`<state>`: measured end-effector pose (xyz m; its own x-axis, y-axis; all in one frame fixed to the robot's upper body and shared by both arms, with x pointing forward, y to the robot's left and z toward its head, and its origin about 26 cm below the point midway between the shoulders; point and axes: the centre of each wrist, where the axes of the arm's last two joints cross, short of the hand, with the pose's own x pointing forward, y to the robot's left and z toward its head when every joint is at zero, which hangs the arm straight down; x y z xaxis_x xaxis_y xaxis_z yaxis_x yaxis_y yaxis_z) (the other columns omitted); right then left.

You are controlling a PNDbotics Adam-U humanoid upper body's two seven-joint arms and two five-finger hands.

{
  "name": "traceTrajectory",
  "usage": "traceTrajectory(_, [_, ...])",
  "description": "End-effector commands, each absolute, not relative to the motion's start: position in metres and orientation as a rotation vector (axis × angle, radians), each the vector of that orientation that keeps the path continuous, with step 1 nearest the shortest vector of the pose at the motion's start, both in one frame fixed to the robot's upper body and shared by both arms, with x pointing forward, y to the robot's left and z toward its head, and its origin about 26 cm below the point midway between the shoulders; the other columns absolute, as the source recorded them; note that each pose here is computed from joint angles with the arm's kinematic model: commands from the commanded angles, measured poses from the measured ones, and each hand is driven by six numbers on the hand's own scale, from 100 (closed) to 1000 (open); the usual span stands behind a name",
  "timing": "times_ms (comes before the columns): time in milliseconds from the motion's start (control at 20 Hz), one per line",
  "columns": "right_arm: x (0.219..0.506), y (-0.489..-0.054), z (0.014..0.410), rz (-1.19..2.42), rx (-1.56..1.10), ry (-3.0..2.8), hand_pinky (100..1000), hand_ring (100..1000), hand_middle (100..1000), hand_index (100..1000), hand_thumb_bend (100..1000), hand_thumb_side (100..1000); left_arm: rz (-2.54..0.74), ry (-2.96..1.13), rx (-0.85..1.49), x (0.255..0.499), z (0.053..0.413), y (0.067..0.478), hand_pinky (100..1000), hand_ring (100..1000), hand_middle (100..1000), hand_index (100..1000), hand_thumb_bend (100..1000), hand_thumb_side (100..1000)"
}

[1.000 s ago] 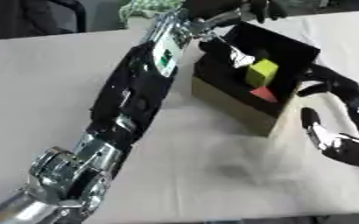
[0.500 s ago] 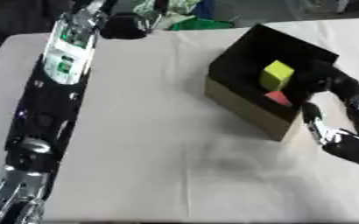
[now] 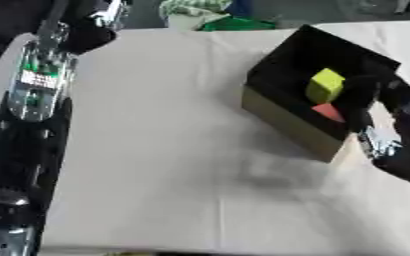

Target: Pick up objects on the table and place them in the box.

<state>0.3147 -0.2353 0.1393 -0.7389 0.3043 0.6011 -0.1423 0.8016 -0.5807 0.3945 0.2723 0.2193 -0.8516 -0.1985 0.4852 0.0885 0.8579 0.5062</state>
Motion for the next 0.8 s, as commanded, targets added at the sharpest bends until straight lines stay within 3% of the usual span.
traceTrajectory(50, [0.313, -0.237, 0.15, 0.776, -0.092, -2.306, 989, 625, 761, 1000, 100, 566, -0.669, -2.501, 0.056, 0.381, 0.222, 0.282, 693, 631, 613, 832, 100, 540])
traceTrajectory(400, [0.313, -0.237, 0.153, 0.744, -0.049, -2.313, 987, 617, 755, 1000, 100, 565, -0.577, -2.41, 0.006, 0.354, 0.187, 0.301, 689, 626, 608, 836, 100, 625])
traceTrajectory(800, [0.313, -0.236, 0.155, 0.717, -0.025, -2.321, 986, 609, 748, 1000, 100, 565, -0.495, -2.339, -0.001, 0.344, 0.17, 0.307, 683, 615, 597, 840, 100, 689])
